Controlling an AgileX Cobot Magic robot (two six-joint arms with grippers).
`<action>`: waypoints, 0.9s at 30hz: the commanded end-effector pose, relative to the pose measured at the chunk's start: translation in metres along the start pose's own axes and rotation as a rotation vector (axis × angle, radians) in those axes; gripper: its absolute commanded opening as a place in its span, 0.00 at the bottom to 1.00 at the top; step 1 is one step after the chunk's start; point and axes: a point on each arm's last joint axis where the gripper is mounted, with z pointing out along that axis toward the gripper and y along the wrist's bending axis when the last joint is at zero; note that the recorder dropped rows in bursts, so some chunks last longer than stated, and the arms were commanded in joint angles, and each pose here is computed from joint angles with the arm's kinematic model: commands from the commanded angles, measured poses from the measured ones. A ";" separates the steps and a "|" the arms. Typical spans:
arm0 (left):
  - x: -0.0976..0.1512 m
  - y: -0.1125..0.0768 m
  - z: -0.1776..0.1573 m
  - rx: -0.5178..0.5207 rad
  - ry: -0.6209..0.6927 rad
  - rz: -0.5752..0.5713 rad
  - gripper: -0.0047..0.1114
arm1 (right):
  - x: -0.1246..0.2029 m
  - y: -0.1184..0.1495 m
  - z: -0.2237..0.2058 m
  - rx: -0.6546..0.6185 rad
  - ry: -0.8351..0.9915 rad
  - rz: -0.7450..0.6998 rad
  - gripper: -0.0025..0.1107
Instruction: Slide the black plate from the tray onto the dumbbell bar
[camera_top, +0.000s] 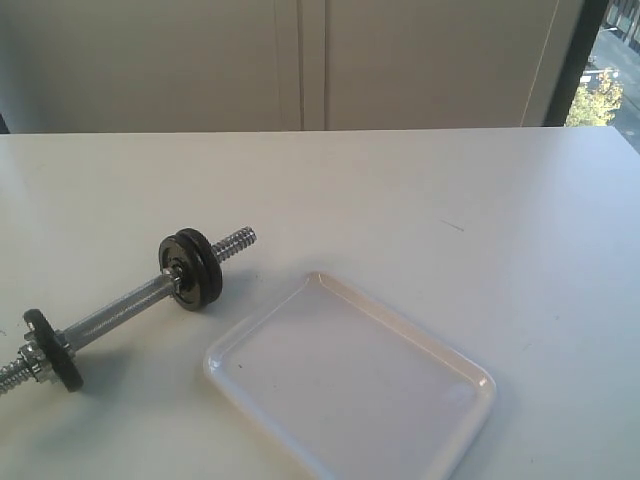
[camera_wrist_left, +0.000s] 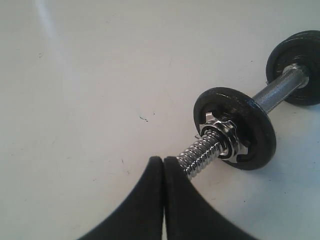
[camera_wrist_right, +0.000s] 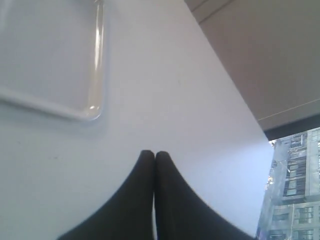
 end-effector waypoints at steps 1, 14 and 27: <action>0.001 0.000 0.000 -0.002 -0.006 -0.001 0.04 | 0.023 0.020 0.020 -0.023 0.049 -0.027 0.02; 0.001 0.000 0.000 -0.002 -0.006 0.006 0.04 | 0.027 0.010 0.039 0.325 -0.144 0.019 0.02; 0.001 0.000 0.000 -0.002 -0.006 0.006 0.04 | 0.032 0.005 0.038 0.398 -0.052 -0.008 0.02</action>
